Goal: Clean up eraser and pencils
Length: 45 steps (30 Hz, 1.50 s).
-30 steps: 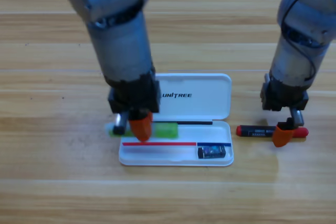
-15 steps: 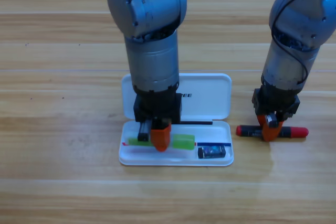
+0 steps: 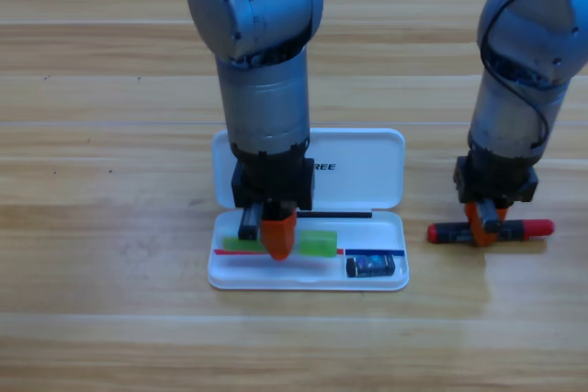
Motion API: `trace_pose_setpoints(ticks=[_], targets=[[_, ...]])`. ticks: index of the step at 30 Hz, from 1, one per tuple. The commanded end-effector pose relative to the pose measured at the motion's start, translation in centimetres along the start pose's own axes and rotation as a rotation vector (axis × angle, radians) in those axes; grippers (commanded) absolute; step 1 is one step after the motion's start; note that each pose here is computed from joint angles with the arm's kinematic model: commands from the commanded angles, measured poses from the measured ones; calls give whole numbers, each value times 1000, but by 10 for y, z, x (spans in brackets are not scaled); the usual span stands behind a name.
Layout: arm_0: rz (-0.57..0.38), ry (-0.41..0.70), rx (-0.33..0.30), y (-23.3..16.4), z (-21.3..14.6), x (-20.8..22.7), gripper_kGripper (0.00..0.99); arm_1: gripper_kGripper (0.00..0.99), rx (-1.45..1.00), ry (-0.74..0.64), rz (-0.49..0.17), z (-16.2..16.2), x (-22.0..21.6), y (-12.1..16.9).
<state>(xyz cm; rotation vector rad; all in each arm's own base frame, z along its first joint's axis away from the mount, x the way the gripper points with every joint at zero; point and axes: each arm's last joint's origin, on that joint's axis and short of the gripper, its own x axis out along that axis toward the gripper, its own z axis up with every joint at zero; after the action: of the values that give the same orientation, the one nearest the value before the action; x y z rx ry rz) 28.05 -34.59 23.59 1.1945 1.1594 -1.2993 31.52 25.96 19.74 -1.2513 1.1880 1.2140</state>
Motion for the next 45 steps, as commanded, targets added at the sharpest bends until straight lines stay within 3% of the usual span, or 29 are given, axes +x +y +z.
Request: trace_pose_setpoints(ticks=[1, 6, 31, 32, 33, 35, 36, 45], targets=[[-72, 55, -34, 18, -11, 33, 0, 0, 24, -36, -74, -15, -62, 34], [-82, 56, -39, 19, -11, 36, 0, 0, 26, -62, -100, -15, -81, 47], [-102, 59, -96, 24, -6, 51, 0, 0, 12, -50, -93, -4, -76, 55], [-104, 59, -96, 24, -6, 52, 91, 0, 14, -48, -93, -4, -76, 55], [-105, 63, -96, 24, -6, 52, 308, 0, 14, -48, -93, -3, -76, 56], [-106, 66, -101, 23, -7, 52, 856, 0, 12, -47, -92, -3, -75, 56], [-106, 66, -101, 23, -7, 53, 976, 0, 14, -46, -91, -2, -75, 56], [-103, 69, -112, 22, -8, 51, 990, 0, 7, -51, -100, 3, -77, 59]])
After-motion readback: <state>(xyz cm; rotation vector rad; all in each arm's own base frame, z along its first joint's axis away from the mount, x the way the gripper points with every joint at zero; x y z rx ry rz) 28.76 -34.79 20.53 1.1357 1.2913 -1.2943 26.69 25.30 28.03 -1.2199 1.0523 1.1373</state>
